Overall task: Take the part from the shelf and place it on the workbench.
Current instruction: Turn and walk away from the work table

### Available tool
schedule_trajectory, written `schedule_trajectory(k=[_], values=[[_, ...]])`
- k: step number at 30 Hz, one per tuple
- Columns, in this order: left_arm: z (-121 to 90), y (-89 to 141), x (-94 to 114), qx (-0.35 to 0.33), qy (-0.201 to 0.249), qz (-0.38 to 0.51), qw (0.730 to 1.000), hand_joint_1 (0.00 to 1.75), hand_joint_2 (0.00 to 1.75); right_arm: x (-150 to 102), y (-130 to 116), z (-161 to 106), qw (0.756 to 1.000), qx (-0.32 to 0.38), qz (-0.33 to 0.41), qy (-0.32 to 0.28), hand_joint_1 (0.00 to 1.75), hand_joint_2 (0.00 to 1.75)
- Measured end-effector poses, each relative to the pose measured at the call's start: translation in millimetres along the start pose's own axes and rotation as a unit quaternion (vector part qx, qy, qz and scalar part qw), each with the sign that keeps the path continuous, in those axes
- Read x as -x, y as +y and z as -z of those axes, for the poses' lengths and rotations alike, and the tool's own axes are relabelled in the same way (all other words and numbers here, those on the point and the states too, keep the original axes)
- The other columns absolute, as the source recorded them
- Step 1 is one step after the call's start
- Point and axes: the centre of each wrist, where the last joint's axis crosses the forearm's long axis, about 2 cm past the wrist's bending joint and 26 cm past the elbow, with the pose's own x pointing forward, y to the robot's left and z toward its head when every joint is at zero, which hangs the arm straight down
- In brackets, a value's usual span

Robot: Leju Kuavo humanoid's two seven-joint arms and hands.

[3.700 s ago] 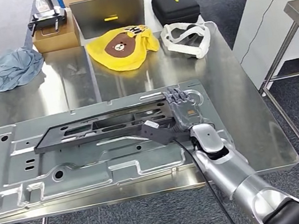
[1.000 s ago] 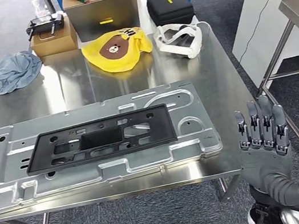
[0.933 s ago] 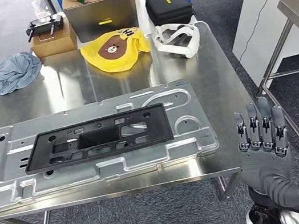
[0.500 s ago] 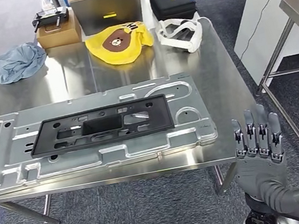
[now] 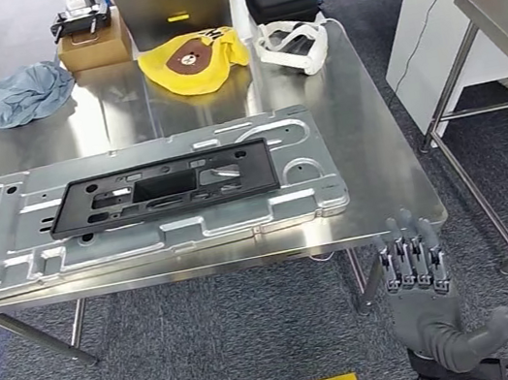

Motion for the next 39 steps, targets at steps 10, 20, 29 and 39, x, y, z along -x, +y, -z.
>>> schedule_trajectory(k=[10,20,29,39], values=[[-2.1,-2.7,5.2,-0.019,0.034,0.012,0.999,0.00,0.00,29.6,5.8,-44.8,0.994,0.045,0.013,0.100,0.00,0.00],[-0.5,-4.4,1.5,-0.001,0.014,0.011,1.000,0.00,0.00,85.1,9.9,-103.8,0.957,0.093,-0.020,0.275,0.00,0.00],[3.6,-11.1,-7.8,0.037,-0.010,0.024,0.999,0.00,0.00,106.5,2.4,-206.9,0.806,0.113,-0.106,0.571,0.00,0.00],[5.7,-2.2,-13.5,0.013,0.000,0.031,0.999,0.00,0.00,87.6,0.7,-249.4,0.599,0.134,-0.057,0.787,0.00,0.00]])
